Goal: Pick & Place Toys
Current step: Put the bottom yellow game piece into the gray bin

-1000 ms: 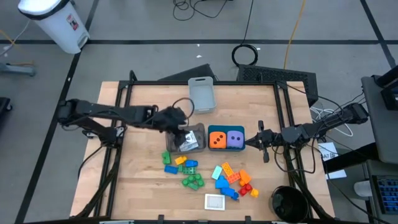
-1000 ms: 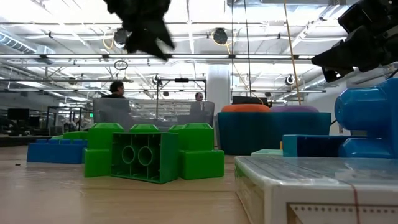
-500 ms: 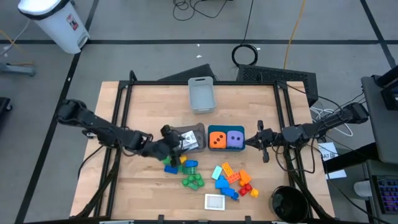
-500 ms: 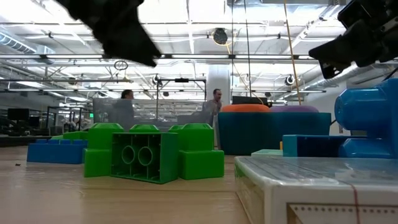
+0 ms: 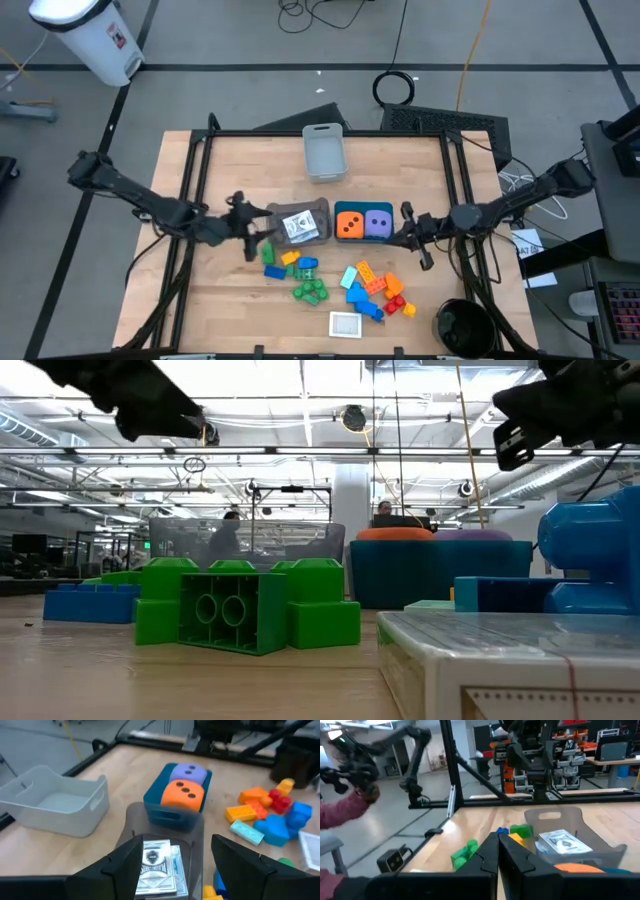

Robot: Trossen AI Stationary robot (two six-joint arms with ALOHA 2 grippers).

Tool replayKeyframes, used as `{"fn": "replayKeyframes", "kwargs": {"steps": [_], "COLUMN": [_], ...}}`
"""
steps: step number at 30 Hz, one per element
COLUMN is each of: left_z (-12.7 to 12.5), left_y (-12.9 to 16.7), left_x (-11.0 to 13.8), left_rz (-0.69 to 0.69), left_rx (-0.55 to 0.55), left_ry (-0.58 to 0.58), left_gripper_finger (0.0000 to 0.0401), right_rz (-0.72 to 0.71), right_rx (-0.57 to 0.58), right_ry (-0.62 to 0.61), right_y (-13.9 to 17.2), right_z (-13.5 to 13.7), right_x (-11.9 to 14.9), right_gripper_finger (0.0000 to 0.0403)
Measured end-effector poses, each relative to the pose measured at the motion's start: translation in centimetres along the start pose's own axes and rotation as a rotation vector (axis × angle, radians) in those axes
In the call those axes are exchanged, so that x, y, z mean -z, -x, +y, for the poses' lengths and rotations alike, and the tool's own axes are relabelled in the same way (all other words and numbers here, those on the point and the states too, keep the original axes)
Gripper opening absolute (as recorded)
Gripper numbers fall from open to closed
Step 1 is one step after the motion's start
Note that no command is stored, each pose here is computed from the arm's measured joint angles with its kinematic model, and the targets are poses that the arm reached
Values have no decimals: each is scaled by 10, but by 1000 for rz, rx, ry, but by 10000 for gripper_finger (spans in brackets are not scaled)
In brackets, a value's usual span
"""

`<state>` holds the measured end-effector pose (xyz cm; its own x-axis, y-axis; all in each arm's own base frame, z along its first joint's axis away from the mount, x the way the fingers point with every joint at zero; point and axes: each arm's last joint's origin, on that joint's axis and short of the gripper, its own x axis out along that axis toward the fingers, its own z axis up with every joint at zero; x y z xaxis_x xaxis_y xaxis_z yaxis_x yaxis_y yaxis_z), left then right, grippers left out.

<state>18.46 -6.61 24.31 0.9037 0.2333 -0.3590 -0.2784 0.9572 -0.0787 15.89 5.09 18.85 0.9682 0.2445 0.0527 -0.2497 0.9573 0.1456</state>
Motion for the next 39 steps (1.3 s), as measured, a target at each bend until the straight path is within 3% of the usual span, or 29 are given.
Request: {"fn": "replayKeyframes", "kwargs": {"steps": [9, 14, 19, 24, 29, 33, 39], "left_z": [34, 44, 47, 49, 52, 53, 54], "left_y": [32, 40, 38, 31, 26, 24, 25], "left_x": [28, 37, 48, 69, 86, 91, 90], "left_rz": [-121, -181, -224, -207, -221, -239, -257], "left_rx": [55, 69, 81, 81, 91, 99, 56], "left_ry": [52, 65, 99, 145, 191, 212, 223], "left_gripper_finger": [244, 243, 244, 243, 244, 244, 244], "right_rz": [-7, 55, 250, 371, 460, 677, 971], "right_rx": [-84, -159, -214, -117, -64, 5, 121], "right_ry": [-14, 57, 94, 140, 26, -80, -275], "right_y": [-36, -71, -93, -99, -94, -82, -65], "right_z": [21, 49, 77, 98, 107, 115, 123], "right_x": [-6, -22, -25, -22, -26, -26, -18], "right_gripper_finger": [3, 37, 73, 114, 180, 229, 249]}}
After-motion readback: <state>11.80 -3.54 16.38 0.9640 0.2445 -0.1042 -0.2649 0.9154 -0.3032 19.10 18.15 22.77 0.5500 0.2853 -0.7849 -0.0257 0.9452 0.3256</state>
